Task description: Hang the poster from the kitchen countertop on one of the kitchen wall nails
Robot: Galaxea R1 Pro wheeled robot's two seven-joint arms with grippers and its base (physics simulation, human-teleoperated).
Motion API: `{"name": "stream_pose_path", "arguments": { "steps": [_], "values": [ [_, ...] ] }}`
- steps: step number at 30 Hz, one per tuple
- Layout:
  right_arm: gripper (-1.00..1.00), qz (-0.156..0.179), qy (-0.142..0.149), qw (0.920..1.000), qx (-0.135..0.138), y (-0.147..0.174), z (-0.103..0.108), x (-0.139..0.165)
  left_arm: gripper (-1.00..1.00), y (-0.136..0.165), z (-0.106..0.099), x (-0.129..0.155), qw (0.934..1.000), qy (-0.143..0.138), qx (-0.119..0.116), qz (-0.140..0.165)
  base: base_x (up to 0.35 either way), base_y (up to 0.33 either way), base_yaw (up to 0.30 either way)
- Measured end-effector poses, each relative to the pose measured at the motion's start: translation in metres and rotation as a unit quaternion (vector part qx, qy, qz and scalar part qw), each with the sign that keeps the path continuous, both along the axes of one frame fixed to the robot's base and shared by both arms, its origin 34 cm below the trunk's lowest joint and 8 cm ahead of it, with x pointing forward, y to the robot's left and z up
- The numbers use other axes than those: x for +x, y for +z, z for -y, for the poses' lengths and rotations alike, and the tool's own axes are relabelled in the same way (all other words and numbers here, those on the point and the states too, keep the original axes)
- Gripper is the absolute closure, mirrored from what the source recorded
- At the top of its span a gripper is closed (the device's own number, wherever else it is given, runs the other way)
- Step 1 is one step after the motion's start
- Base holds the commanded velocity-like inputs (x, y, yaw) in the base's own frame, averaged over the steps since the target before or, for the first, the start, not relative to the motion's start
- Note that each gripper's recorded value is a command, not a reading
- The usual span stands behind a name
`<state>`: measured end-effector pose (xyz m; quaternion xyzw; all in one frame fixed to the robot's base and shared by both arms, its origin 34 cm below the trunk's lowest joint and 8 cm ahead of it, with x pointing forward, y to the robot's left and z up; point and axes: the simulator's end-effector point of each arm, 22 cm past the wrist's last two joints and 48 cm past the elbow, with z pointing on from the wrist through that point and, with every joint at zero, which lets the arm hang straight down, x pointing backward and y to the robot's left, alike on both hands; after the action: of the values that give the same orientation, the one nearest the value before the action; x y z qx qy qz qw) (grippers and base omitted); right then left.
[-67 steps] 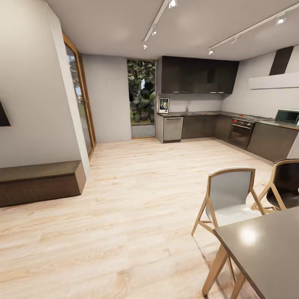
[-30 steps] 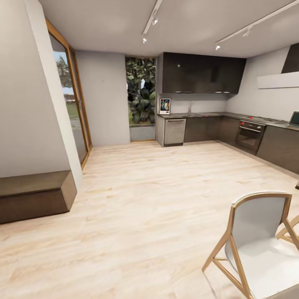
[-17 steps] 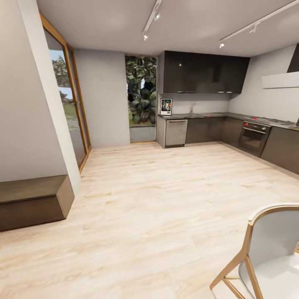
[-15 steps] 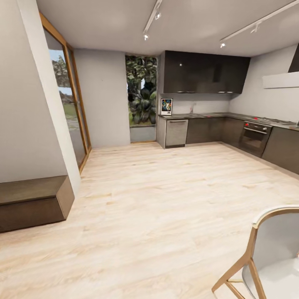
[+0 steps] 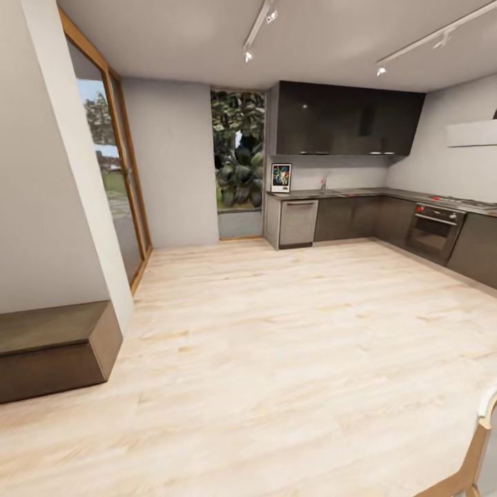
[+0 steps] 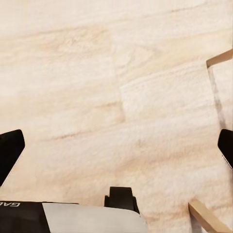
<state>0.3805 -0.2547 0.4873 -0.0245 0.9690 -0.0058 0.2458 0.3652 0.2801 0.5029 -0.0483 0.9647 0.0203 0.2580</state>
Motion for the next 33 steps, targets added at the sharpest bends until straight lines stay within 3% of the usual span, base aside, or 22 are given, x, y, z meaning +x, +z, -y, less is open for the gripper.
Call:
{"name": "stream_pose_path", "arguments": {
  "steps": [8,19,33],
  "values": [
    [-1.0,0.0,0.0,1.0,0.0,0.0,0.0004,0.0,-1.0,0.0,0.0,0.0,1.0,0.0,0.0,0.0,0.338,0.005,0.0],
    [-1.0,0.0,0.0,1.0,0.0,-0.0001,0.0003,0.0,-1.0,-0.0005,0.0006,-0.0007,1.0,0.0,0.0,-0.002,0.135,0.0,0.0],
    [-1.0,0.0,0.0,1.0,0.0,0.0,0.0002,0.0,-1.0,-0.0004,0.0001,-0.0007,1.0,0.002,0.0,-0.002,0.321,0.0,0.0]
  ]
}}
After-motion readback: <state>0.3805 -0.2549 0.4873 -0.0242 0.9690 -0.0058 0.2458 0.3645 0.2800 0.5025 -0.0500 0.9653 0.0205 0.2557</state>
